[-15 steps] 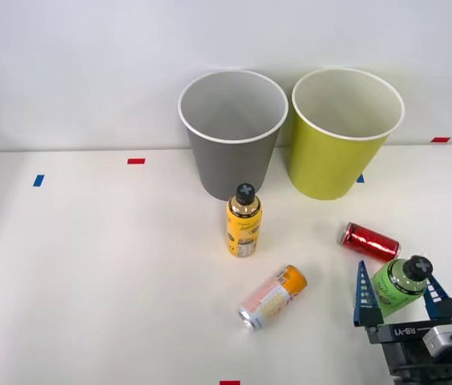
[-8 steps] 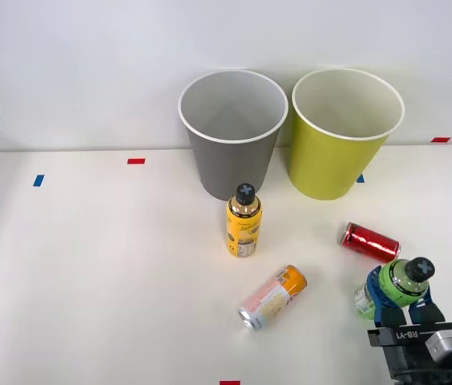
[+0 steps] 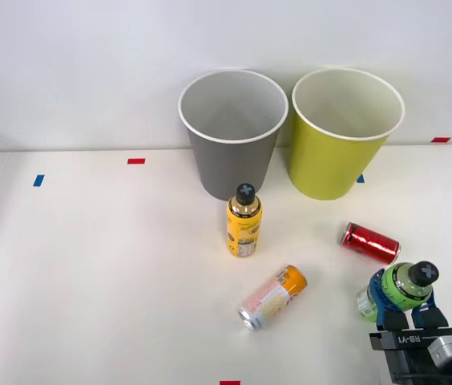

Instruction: Put cans in the gray bin, plastic bottles in the light green bin

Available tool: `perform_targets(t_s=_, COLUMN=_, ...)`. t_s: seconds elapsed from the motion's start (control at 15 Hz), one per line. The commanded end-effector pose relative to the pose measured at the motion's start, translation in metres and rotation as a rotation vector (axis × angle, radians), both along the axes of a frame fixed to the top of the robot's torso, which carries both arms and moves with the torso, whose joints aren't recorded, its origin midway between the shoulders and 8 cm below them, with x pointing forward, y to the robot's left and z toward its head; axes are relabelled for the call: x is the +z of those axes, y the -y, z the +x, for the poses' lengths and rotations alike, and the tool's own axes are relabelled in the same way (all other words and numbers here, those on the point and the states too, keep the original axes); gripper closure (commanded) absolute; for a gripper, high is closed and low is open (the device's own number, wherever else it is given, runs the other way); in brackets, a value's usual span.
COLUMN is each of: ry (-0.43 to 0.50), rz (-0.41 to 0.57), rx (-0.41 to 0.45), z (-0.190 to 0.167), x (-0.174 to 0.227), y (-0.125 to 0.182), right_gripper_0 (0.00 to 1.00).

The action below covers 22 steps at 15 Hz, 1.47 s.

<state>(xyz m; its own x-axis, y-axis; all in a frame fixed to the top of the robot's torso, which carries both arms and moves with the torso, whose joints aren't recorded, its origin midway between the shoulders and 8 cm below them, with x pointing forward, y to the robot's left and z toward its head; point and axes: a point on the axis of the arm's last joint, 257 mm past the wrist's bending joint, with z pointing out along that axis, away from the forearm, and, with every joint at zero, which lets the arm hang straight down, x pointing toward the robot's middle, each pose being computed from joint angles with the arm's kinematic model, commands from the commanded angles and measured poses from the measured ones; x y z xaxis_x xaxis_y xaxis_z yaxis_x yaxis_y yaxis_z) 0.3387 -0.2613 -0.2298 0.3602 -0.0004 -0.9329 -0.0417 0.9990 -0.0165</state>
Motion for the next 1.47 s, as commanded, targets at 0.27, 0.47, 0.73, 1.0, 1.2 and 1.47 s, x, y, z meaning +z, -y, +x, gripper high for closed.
perform_targets(t_s=0.27, ry=-0.005, rz=0.071, rx=0.026, z=-0.024, x=0.053, y=-0.014, right_gripper_0=1.00)
perform_targets(t_s=0.47, ry=0.055, rz=0.186, rx=0.083, z=-0.013, x=0.100, y=-0.027, right_gripper_0=1.00)
perform_targets(t_s=0.73, ry=0.193, rz=0.320, rx=0.172, z=0.017, x=0.163, y=-0.028, right_gripper_0=1.00)
perform_targets(t_s=1.0, ry=0.279, rz=0.405, rx=0.262, z=0.063, x=0.227, y=-0.038, right_gripper_0=1.00)
perform_targets(t_s=1.2, ry=0.314, rz=0.460, rx=0.318, z=0.090, x=0.274, y=-0.034, right_gripper_0=1.00)
perform_targets(t_s=1.47, ry=0.320, rz=0.452, rx=0.337, z=0.111, x=0.311, y=-0.021, right_gripper_0=1.00)
